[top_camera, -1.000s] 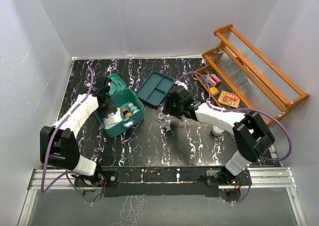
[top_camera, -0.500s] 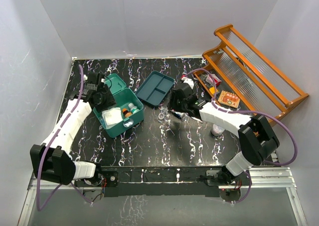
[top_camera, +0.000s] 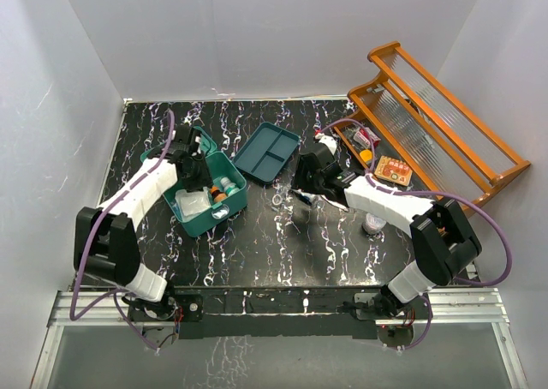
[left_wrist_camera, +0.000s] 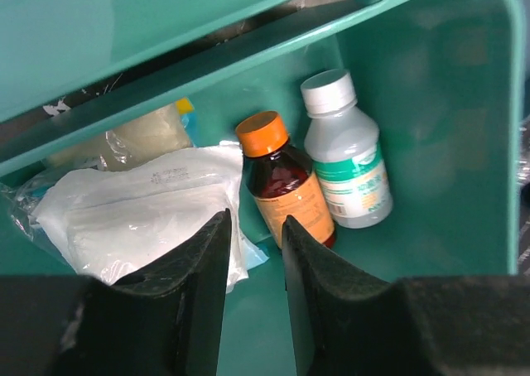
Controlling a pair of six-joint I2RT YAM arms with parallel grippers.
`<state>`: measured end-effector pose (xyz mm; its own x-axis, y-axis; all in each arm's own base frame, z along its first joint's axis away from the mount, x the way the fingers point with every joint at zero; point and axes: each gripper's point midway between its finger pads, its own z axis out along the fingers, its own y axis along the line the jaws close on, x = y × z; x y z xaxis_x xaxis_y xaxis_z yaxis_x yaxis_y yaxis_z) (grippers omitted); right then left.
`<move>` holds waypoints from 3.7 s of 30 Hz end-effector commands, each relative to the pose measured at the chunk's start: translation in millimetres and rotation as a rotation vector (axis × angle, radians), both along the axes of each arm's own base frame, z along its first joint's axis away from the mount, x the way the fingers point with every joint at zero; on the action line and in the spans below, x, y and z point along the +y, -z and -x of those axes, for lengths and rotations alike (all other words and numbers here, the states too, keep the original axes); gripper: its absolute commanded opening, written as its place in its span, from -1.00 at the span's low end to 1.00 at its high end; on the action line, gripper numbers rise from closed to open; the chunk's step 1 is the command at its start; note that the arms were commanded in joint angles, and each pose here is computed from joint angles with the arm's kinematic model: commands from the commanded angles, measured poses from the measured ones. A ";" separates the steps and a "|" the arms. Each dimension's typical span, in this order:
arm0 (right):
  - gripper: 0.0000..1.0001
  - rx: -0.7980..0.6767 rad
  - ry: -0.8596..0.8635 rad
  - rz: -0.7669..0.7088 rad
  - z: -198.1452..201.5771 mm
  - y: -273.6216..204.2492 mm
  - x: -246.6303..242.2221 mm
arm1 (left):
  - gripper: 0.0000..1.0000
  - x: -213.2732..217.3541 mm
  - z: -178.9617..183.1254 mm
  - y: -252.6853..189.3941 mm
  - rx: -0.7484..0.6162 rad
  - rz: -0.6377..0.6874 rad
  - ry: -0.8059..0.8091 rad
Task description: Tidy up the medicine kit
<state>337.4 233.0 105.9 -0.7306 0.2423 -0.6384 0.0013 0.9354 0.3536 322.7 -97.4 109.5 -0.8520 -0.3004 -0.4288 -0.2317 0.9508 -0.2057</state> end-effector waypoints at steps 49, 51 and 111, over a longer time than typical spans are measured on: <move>0.03 -0.067 0.071 0.118 -61.9 -8.8 -36.5 | -0.53 71.5 47.1 21.8 0.111 -0.353 -0.234; 0.03 -0.067 0.074 0.119 -61.5 -9.2 -38.2 | -0.53 78.1 49.3 20.8 0.120 -0.386 -0.269; -0.13 0.086 -0.513 0.282 -27.8 61.5 -9.3 | 0.01 -102.1 -126.6 -153.9 -0.574 0.302 0.290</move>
<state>352.5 217.4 41.3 -0.8015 -0.2847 -0.5259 -0.4255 0.8894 0.1670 446.9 -192.3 235.6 -0.6216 -0.2887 -0.7282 0.1788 0.8527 -0.4908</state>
